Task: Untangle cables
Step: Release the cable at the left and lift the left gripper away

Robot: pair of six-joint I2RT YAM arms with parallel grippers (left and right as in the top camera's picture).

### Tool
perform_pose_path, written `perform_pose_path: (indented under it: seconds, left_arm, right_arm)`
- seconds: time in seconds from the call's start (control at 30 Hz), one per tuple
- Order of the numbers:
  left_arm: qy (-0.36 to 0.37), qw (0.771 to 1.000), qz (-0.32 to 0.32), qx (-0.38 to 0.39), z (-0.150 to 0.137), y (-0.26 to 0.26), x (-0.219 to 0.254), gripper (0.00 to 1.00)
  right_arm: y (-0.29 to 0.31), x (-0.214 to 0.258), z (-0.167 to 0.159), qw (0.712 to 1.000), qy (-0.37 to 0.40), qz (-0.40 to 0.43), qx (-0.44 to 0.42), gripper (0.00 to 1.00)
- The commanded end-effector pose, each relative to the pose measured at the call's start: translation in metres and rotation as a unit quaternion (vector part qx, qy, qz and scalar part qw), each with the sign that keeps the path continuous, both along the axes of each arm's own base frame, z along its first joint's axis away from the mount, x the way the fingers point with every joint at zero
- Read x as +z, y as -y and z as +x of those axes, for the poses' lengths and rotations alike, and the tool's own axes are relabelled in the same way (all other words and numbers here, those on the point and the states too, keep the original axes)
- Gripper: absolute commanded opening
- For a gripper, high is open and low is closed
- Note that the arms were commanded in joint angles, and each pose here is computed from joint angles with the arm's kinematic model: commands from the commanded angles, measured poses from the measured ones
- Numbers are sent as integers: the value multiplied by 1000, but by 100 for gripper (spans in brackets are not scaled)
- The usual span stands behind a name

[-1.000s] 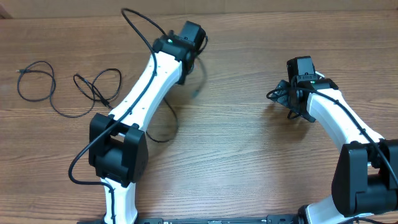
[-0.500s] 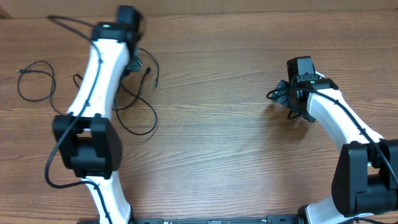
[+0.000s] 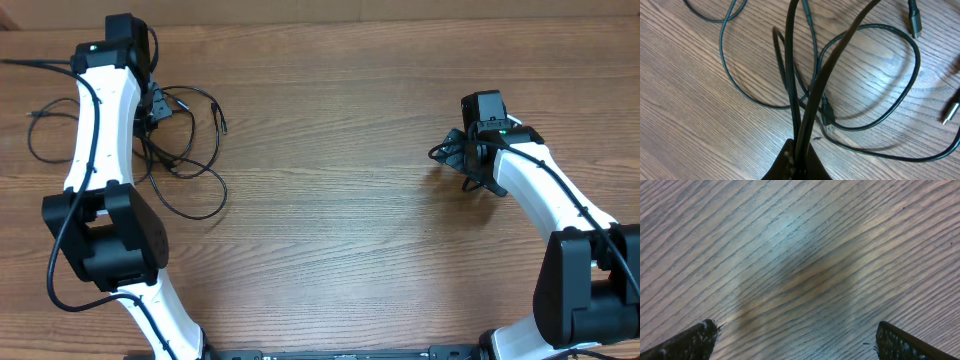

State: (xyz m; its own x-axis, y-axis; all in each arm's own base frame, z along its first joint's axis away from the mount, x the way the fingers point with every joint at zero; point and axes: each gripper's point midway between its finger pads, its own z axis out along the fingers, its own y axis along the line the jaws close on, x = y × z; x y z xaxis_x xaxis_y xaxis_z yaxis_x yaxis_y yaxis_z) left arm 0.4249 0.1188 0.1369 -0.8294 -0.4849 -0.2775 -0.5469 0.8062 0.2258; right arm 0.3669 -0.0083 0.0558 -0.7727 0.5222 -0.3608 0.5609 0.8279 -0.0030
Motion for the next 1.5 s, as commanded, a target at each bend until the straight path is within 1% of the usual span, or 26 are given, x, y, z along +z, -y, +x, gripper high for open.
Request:
perform_pose_path:
  seconds: [0.0,0.03,0.1,0.13,0.2,0.3,0.37,0.4,0.57,0.63,0.7,0.77,0.83,0.9,1.03,1.1,1.3,1.47]
  left_arm:
    - [32,1000,0,1,2,-4,24,4]
    - [32,999,0,2,2,-4,24,4]
    - [32,999,0,3,2,-4,23,12]
    - [31,1000,0,3,2,-4,23,18]
    - [30,1000,-1,3,1,-4,23,34]
    - [30,1000,-1,3,1,-4,23,40]
    - [31,999,-11,1,2,-1,22,47]
    - [33,999,-20,-1,3,2,21,51]
    - [34,997,-72,-15,4,21,17,70]
    - [30,992,-113,-57,5,37,14,80]
    - [30,978,-170,-114,7,60,14,88]
    - [30,963,-219,-153,4,80,15,95]
    - [24,951,-255,-170,-1,95,16,97]
    - [8,947,-271,-170,-10,103,16,97]
    - [-36,947,-270,-169,-29,111,10,95]
    - [-55,946,-272,-170,-37,116,3,95]
    - [-120,931,-283,-196,-64,146,-35,96]
    - [-154,920,-282,-223,-82,174,-62,94]
  right_arm:
    - [4,0,0,1000,1,-7,-3,100]
    - [4,0,0,1000,1,-7,-3,100]
    - [4,0,0,1000,2,-7,-3,100]
    - [4,0,0,1000,2,-7,-3,100]
    - [4,0,0,1000,2,-7,-3,100]
    - [4,0,0,1000,2,-7,-3,100]
    - [4,0,0,1000,2,-7,-3,100]
    - [4,0,0,1000,1,-7,-3,100]
    - [4,0,0,1000,2,-7,-3,100]
    - [4,0,0,1000,2,-7,-3,100]
    - [4,0,0,1000,1,-7,-3,100]
    - [4,0,0,1000,1,-7,-3,100]
    - [4,0,0,1000,1,-7,-3,100]
    - [4,0,0,1000,1,-7,-3,100]
    - [4,0,0,1000,1,-7,-3,100]
    - [4,0,0,1000,1,-7,-3,100]
    - [4,0,0,1000,2,-7,-3,100]
    - [4,0,0,1000,1,-7,-3,100]
